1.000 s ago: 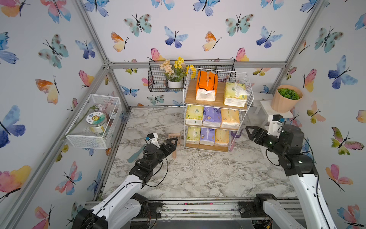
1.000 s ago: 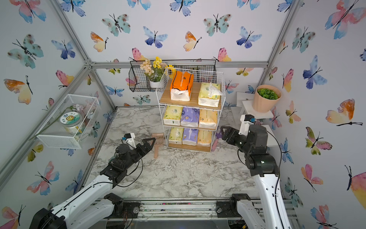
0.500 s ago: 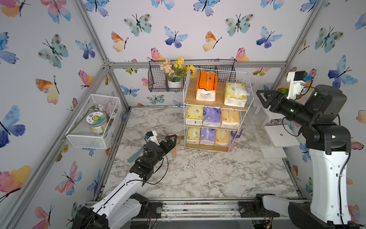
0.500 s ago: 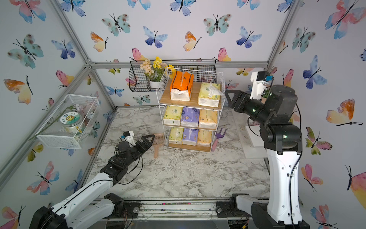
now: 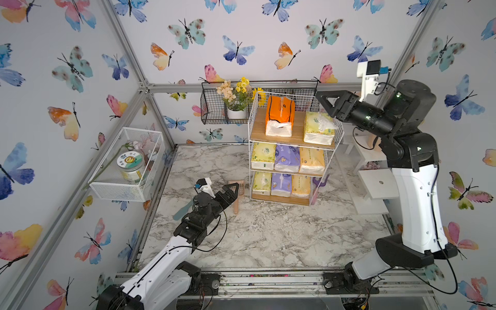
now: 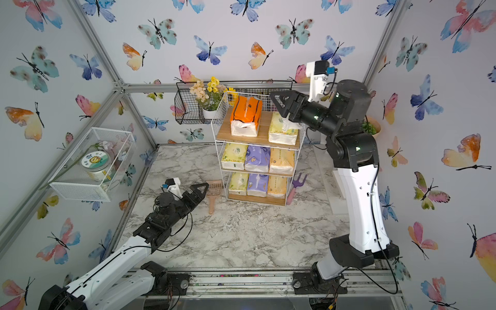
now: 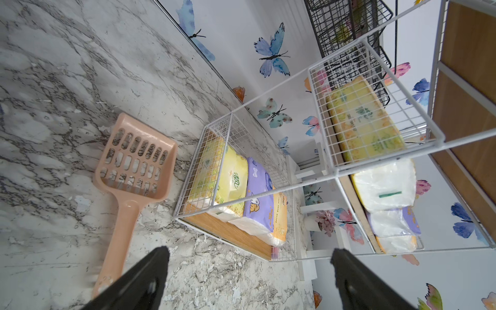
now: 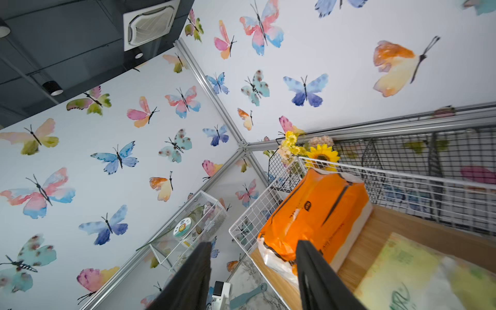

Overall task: Remove the tissue boxes from the shelf
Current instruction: Pick up a box of tissues from the shelf.

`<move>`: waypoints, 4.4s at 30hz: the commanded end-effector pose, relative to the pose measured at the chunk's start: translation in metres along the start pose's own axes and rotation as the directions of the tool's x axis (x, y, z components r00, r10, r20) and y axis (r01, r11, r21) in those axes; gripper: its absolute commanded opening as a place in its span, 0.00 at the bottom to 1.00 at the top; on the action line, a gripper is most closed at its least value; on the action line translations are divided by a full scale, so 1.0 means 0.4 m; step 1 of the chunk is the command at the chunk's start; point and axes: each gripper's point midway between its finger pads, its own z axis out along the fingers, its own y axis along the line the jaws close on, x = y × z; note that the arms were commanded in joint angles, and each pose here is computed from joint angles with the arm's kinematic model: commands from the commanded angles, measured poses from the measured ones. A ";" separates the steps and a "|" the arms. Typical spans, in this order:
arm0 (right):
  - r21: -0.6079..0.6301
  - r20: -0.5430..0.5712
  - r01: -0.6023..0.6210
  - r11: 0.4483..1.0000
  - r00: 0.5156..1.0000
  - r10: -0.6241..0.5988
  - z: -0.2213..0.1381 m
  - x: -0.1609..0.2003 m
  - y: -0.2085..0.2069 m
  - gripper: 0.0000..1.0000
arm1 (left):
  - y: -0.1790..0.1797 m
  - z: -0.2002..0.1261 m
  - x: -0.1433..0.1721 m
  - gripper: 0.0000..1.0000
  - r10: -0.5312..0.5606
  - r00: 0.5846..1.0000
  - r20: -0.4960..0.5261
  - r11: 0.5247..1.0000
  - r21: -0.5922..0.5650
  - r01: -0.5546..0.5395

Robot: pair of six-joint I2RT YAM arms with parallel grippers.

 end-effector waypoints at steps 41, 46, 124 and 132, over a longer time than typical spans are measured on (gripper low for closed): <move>0.371 -0.077 -0.031 0.928 0.995 0.064 0.208 0.211 -0.150 0.06 | -0.071 -0.035 -0.089 0.99 -0.066 0.992 0.109 0.998 -0.011 0.067; 0.308 -0.030 -0.067 0.949 0.996 0.080 0.191 0.170 -0.100 0.01 | -0.196 -0.073 -0.150 0.99 -0.136 0.981 0.138 0.989 0.078 0.126; 0.178 0.126 -0.316 0.932 0.947 0.297 -0.123 0.189 0.008 0.70 | -0.717 -0.092 0.021 0.43 -0.195 0.960 -0.200 0.771 0.573 0.276; 0.133 0.065 -0.163 0.978 0.986 0.155 -0.187 0.214 0.050 0.70 | -0.564 -0.197 0.091 0.42 0.047 0.970 -0.237 0.893 0.446 0.066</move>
